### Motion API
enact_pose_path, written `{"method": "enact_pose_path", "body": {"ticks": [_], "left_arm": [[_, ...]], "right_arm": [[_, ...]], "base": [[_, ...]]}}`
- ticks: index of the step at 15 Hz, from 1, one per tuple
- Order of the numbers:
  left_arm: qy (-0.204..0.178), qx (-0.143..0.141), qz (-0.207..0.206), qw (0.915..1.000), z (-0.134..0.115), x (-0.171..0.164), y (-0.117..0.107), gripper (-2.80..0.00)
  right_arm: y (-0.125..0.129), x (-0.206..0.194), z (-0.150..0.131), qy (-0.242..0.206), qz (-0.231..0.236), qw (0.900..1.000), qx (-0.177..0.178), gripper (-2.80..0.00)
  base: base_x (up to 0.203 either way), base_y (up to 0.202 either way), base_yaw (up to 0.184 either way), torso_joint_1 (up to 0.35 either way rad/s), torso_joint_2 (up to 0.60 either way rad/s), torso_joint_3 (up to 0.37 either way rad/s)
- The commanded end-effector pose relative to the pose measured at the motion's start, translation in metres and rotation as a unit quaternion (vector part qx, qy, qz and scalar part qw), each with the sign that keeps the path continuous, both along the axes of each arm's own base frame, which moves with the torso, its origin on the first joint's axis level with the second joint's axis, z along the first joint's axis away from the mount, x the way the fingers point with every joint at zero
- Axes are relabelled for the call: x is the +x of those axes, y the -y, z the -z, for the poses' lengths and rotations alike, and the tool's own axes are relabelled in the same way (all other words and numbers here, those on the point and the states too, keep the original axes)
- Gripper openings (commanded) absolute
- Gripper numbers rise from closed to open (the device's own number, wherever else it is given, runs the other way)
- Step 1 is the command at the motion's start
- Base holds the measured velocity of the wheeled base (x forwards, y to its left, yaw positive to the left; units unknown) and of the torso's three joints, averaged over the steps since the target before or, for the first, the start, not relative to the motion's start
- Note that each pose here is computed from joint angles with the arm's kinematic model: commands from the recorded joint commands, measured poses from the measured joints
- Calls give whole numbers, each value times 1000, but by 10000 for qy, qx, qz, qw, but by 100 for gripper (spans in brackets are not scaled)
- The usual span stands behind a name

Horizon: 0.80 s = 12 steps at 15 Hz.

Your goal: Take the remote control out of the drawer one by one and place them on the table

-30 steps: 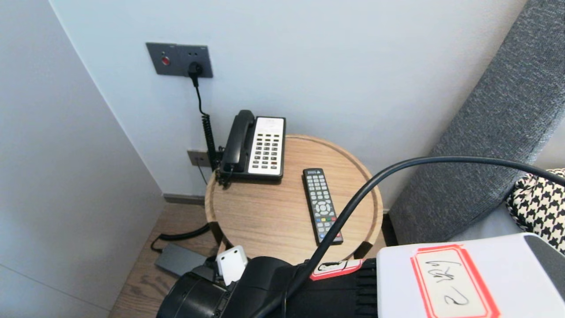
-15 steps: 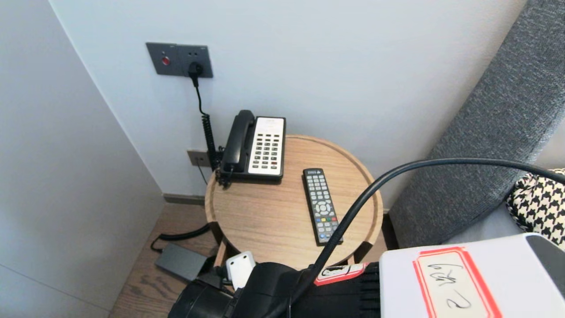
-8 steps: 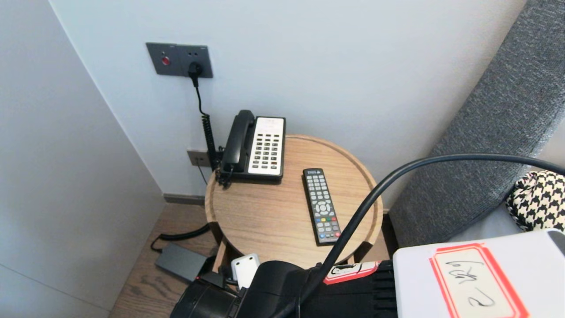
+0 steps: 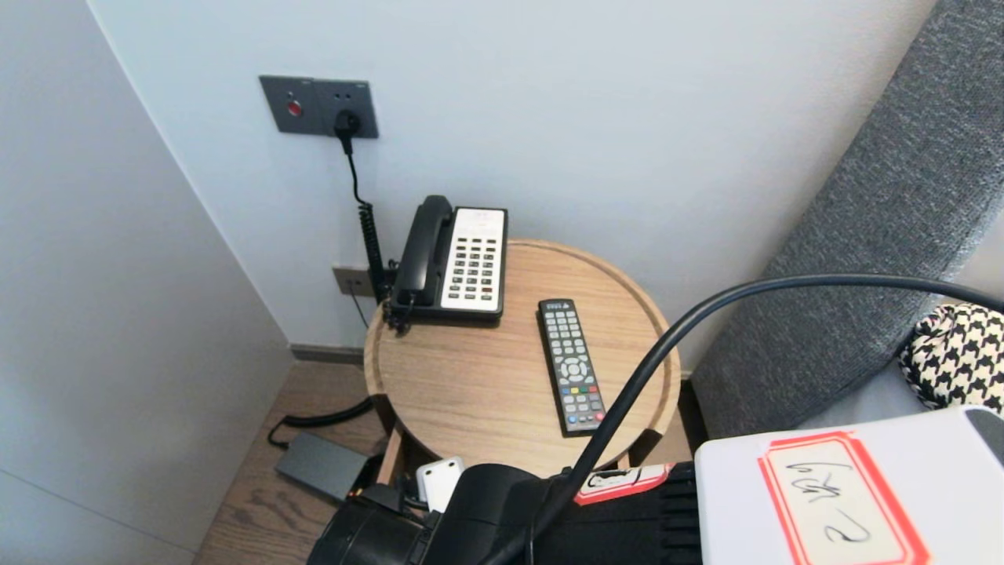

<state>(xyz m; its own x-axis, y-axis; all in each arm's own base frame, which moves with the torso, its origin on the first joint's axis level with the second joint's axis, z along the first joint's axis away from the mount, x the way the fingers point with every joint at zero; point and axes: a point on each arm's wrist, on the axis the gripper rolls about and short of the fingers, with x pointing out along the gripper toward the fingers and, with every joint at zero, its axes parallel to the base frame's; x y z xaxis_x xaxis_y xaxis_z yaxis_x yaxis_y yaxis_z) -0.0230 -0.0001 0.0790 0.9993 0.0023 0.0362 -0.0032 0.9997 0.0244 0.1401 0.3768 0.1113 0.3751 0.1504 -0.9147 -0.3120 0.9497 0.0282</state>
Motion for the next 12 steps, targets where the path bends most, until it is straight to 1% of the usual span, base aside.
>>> {"method": "enact_pose_path", "body": {"ticks": [1, 12], "left_arm": [[-57, 0, -3, 10000, 3, 1, 0, -280], [-51, 0, 4, 10000, 3, 1, 0, -280]], "right_arm": [[1, 0, 3, -70, 24, 10000, -42, 0], [0, 2, 9, -84, 101, 9999, -95, 0]], "base": [[0, 0, 0, 0, 0, 0], [0, 0, 0, 0, 0, 0]]}}
